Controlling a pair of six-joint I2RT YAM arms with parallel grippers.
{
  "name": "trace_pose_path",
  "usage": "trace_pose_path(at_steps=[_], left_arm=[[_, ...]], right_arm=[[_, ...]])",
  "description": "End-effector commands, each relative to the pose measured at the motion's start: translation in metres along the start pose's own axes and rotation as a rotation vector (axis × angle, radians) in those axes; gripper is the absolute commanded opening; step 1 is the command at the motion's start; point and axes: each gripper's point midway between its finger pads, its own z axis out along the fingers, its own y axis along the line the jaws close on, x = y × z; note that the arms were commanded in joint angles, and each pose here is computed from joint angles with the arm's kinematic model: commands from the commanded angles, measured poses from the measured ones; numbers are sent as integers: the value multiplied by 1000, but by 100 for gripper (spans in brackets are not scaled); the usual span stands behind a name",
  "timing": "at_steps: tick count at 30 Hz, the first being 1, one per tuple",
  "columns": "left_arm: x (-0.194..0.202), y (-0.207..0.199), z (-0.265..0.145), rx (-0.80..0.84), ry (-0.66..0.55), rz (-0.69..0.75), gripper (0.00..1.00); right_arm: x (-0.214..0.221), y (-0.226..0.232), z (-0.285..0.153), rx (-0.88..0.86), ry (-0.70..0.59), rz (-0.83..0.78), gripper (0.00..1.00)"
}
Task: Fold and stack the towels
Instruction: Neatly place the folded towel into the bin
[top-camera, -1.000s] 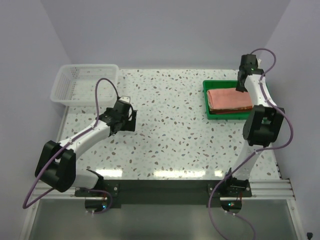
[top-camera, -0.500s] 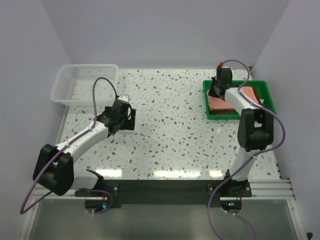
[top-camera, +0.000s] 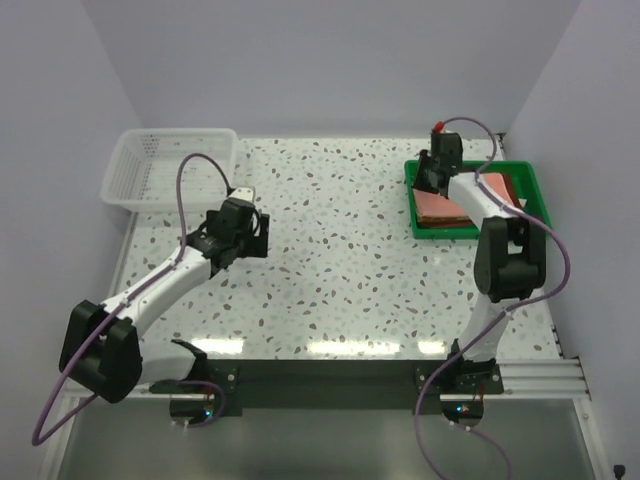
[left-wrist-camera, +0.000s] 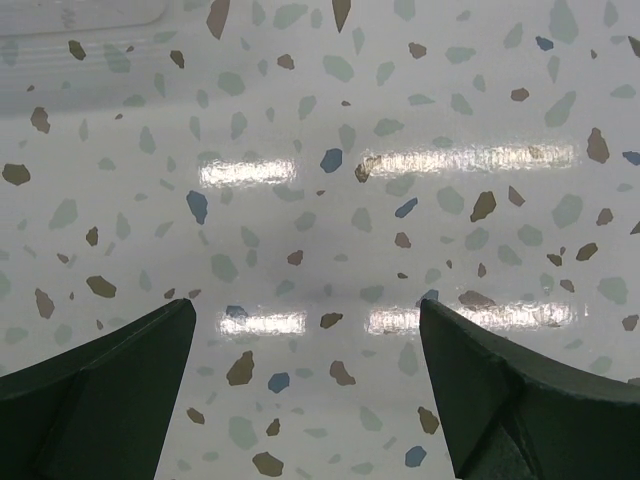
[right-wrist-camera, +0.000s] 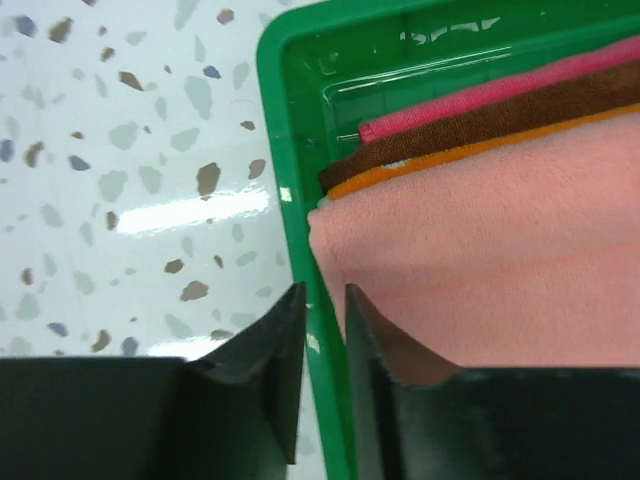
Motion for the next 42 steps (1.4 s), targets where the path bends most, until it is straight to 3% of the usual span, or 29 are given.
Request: trace_pose_path(at_steps=[1, 5, 6, 8, 9, 11, 12, 14, 15, 18, 22, 26, 29, 42], left_arm=[[-39, 2, -20, 18, -129, -54, 100], [-73, 12, -65, 22, -215, -141, 100], [-79, 15, -75, 22, -237, -161, 100], [-94, 30, -113, 18, -322, -232, 100], [-98, 35, -125, 16, -349, -254, 100], [-105, 54, -164, 14, -443, -325, 100], [-106, 60, -176, 14, -474, -345, 100], [-103, 80, -209, 8, -563, -406, 100], [-100, 86, -217, 6, -586, -426, 100], [-85, 107, -243, 2, -681, -481, 100], [-56, 126, -255, -5, -776, -512, 100], [-41, 129, -259, 34, -838, -538, 100], [-36, 129, -258, 62, -882, -569, 100], [-24, 129, -238, 38, -905, -564, 100]], right_arm=[[-76, 20, -88, -36, -199, -6, 31], [-84, -2, -178, 35, -269, -1, 53], [-82, -8, -194, 58, -283, 4, 63], [-63, -22, -223, 95, -257, 1, 72], [-63, -27, -255, 95, -305, 12, 80], [-42, -43, -281, 135, -297, 4, 89], [-38, -50, -312, 130, -361, 12, 94], [-18, -64, -328, 161, -372, -7, 99], [-12, -70, -357, 142, -448, 3, 99], [15, -78, -379, 107, -503, 0, 99], [55, -86, -418, 7, -678, 4, 99], [67, -93, -453, -49, -880, 2, 99], [71, -95, -465, -62, -959, -15, 99], [76, -90, -439, -79, -917, -22, 99]])
